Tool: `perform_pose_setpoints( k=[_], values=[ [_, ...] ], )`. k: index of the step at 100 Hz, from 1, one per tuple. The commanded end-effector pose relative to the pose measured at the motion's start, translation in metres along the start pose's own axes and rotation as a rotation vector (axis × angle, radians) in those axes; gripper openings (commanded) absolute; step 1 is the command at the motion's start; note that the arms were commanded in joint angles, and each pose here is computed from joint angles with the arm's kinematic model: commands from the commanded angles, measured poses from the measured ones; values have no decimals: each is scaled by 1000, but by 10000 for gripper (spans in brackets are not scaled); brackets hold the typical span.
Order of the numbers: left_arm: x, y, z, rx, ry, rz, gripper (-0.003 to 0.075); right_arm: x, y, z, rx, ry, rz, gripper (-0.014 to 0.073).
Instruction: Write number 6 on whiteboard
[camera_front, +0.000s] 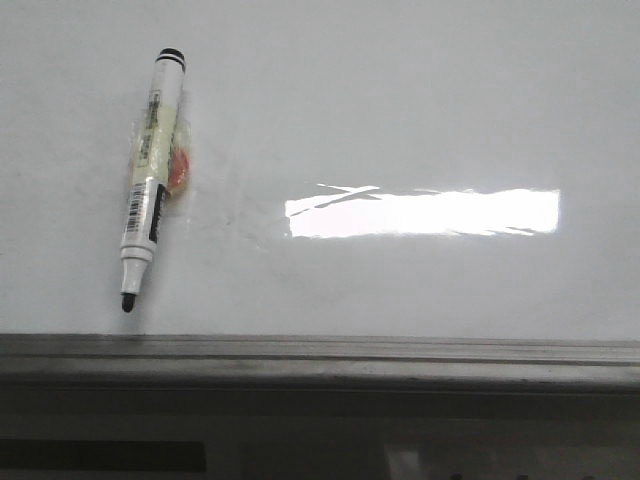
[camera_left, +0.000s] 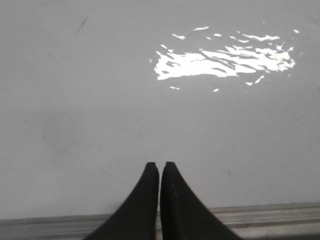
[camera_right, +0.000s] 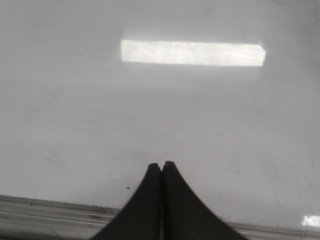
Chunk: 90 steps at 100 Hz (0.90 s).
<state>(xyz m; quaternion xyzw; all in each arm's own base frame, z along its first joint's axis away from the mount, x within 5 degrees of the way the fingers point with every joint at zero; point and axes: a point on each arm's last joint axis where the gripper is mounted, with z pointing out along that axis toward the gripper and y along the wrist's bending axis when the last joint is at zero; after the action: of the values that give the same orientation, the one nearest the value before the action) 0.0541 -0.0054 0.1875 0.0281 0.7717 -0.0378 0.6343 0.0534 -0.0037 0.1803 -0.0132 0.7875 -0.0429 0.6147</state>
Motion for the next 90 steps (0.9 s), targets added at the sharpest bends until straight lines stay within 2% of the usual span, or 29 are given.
perform_pose_setpoints(
  k=[1,15,40,48,60,75,90],
  values=[
    [-5,0,-1,-1,-131,-1,-20,2,-1,0,12,-19,-18,-64],
    [-12,0,-2,-1,-205,-1,-20,-3,-1,0,13,-76,-19,-64],
    [-19,0,-4,0,-284,-9,-20,-39,-1,-10,15,-488,-5,-64],
    [-21,0,-4,4,-310,-30,-20,-43,-1,-13,16,-547,-5,-64],
    [-27,1,-6,19,-348,-138,-20,-40,-1,-11,15,-456,3,-64],
    [-35,-1,-6,31,-275,-161,-21,-54,-3,-11,12,-278,12,-64],
    [-64,-2,-6,37,-233,-163,-20,-69,-5,-1,-1,-104,29,-64]
  ],
)
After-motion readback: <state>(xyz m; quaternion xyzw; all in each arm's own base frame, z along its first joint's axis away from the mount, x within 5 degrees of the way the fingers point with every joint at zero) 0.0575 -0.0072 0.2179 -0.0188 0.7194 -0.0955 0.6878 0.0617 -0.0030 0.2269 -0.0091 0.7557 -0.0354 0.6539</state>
